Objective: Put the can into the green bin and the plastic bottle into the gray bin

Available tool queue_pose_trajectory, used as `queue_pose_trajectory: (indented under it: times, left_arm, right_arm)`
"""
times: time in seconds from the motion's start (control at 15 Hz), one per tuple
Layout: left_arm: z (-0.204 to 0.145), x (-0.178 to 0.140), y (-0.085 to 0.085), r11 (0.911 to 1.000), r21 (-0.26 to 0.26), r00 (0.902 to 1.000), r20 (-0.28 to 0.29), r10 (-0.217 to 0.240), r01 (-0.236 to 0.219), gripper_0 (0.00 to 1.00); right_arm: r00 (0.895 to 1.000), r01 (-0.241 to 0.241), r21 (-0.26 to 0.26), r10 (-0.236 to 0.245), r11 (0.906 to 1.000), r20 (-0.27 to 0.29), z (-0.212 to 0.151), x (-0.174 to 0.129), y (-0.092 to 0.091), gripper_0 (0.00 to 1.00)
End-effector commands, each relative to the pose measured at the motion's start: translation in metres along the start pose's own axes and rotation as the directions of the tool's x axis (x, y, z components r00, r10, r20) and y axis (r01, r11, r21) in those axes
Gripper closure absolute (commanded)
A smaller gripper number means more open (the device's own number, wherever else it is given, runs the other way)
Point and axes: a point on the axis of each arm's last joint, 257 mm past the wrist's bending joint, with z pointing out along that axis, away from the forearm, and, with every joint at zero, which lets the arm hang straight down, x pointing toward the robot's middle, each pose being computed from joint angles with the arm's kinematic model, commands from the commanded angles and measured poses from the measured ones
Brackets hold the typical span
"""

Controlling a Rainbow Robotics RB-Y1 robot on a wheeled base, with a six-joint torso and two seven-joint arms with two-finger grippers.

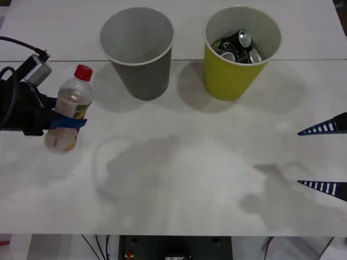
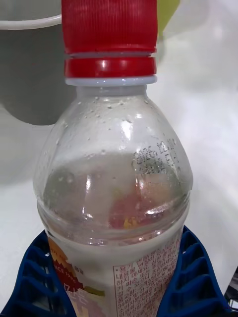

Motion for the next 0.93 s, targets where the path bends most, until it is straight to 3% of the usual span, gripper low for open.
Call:
queue_pose_trajectory:
  times: [0.07,0.47,0.67,0.93]
  left_arm:
    - [-0.021,-0.014,0.010,0.9988,-0.018,0.9960,-0.078,0.044,-0.046,1.00]
    - [-0.029,-0.071,0.034,0.9950,-0.009,0.9846,-0.145,0.097,-0.100,1.00]
    - [-0.032,-0.112,0.044,0.9928,-0.014,0.9838,-0.137,0.116,-0.119,1.00]
    - [-0.026,-0.161,0.044,0.9883,0.008,0.9770,-0.150,0.152,-0.152,1.00]
  right_arm:
    - [1.000,0.000,0.000,0.000,1.0000,0.000,0.000,0.000,0.000,0.00]
    - [1.000,0.000,0.000,0.000,1.0000,0.000,0.000,0.000,0.000,0.00]
    - [1.000,0.000,0.000,0.000,1.0000,0.000,0.000,0.000,0.000,0.00]
    - [1.000,0.000,0.000,0.000,1.0000,0.000,0.000,0.000,0.000,0.00]
